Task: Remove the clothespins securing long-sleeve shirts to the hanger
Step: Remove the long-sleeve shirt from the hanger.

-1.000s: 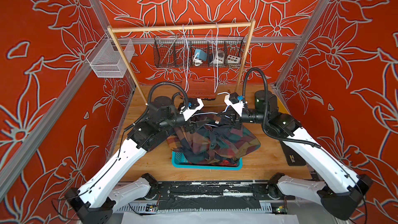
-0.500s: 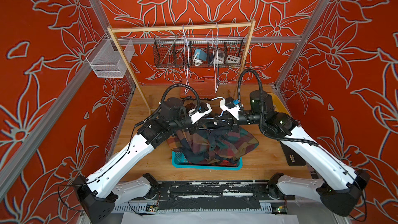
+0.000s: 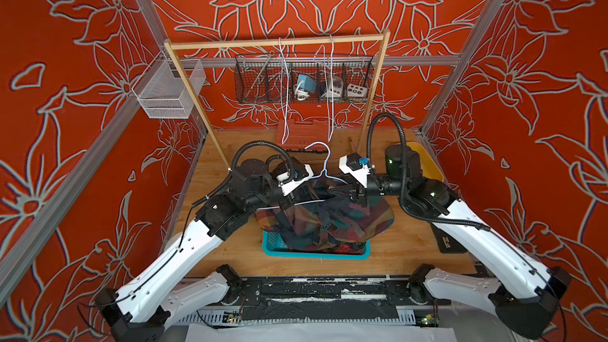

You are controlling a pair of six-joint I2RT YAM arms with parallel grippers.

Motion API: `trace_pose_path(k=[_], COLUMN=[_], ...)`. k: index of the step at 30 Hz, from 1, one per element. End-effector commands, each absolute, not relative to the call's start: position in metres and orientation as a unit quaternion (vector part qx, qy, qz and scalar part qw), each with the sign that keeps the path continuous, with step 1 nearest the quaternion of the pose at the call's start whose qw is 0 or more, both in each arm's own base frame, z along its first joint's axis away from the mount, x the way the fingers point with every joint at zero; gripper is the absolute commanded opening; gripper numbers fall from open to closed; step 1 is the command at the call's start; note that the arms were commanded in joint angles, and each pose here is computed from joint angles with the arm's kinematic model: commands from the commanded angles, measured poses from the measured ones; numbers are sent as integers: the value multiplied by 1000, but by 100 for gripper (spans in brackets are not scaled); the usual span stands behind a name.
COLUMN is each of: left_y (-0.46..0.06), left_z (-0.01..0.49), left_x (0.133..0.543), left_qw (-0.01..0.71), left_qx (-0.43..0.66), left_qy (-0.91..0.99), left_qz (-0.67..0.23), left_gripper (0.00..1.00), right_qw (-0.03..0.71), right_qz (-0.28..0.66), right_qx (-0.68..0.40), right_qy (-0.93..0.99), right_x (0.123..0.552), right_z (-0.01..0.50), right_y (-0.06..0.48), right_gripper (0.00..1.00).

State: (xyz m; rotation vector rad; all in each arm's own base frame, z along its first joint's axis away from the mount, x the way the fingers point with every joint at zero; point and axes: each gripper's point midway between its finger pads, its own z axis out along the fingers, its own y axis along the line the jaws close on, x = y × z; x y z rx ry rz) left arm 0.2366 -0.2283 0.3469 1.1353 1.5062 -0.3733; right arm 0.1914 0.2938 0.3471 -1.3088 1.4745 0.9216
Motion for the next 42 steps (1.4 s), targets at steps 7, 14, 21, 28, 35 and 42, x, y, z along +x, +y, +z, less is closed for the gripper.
trace_pose_path(k=[7,14,21,28,35,42], left_y=[-198,-181,-186,-189,-187,-185], left_z=[377,390,391,387,391,391], left_x=[235,232,228,228,234,244], left_qw=[627,643,630,622,626,632], left_qx=[445,439,458,467,462,448], left_qy=[630,615,610,610,612,619], left_qz=[-105,-125,-145,-151,-144,-132], left_gripper=[0,0,0,0,0,0], right_qw=[480,500,510,512,505,515], right_qz=[379,411,419,431,445,441], right_qx=[-464,-448,-450,-466,-474,-479], right_qy=[641,617,602,579,568,557], right_x=[216,213,214,206,205,200], right_z=[327,323,330,343,349,372], right_y=[257,237,237,239,243,242], right_gripper=[44,46,46,40,5,0])
